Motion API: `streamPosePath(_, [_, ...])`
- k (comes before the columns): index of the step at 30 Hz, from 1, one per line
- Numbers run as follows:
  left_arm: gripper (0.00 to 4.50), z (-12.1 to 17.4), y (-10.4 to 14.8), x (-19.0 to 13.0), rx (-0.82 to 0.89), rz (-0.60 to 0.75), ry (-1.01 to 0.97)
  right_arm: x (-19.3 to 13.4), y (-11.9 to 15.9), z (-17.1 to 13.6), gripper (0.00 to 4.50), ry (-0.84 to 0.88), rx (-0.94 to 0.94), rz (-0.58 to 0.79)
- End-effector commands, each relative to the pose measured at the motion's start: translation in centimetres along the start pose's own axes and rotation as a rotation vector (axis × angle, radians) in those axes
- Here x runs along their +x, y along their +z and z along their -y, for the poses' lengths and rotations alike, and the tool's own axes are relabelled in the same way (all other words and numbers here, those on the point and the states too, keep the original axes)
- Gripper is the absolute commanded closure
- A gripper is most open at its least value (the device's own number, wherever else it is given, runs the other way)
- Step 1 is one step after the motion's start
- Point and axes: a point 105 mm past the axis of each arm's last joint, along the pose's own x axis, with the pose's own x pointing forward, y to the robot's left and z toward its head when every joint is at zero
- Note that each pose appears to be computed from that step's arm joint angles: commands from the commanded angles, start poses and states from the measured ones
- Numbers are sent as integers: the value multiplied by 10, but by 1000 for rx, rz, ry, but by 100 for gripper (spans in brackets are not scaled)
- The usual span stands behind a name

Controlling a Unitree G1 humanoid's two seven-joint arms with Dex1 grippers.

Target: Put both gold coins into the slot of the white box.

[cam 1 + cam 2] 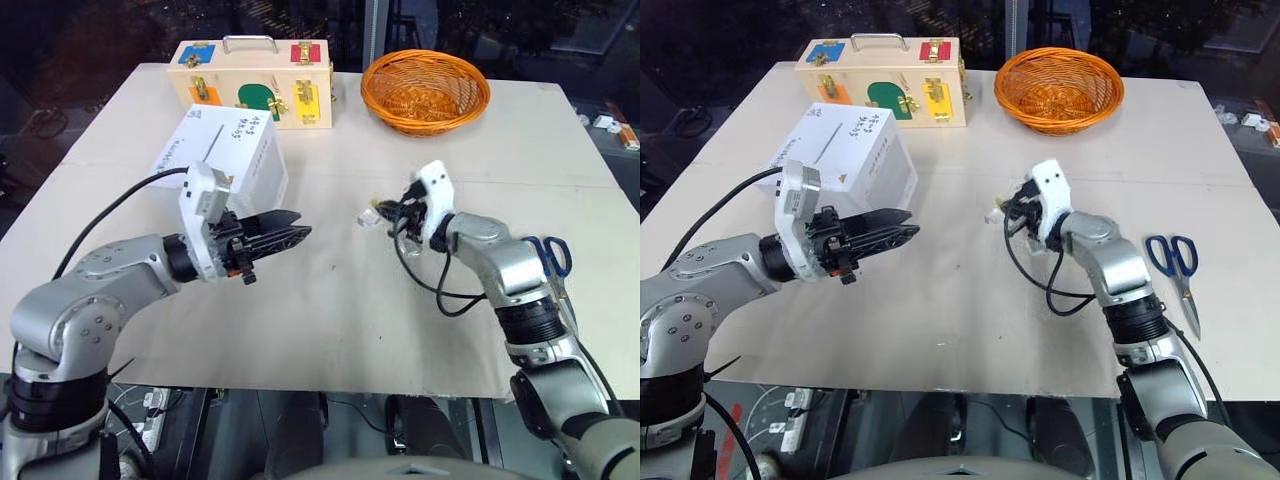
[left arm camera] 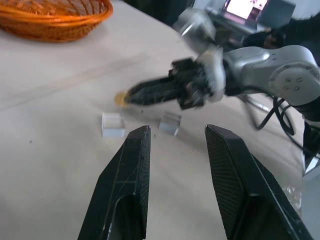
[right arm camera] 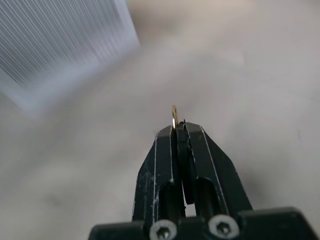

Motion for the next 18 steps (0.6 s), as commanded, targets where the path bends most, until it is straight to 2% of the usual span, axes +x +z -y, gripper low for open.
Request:
streamPosePath(1, [279, 3, 14, 4, 1, 46, -38, -18, 43, -27, 446, 168, 18, 140])
streamPosePath(4, [351, 9, 28, 18, -17, 94, -119, -41, 65, -64, 450, 365, 30, 179])
streamPosePath(10, [351, 21, 40, 36, -43, 120, -242, -54, 73, -83, 450, 440, 47, 185])
streamPosePath(18, [351, 27, 43, 41, -54, 118, -307, -59, 76, -86, 450, 439, 53, 185])
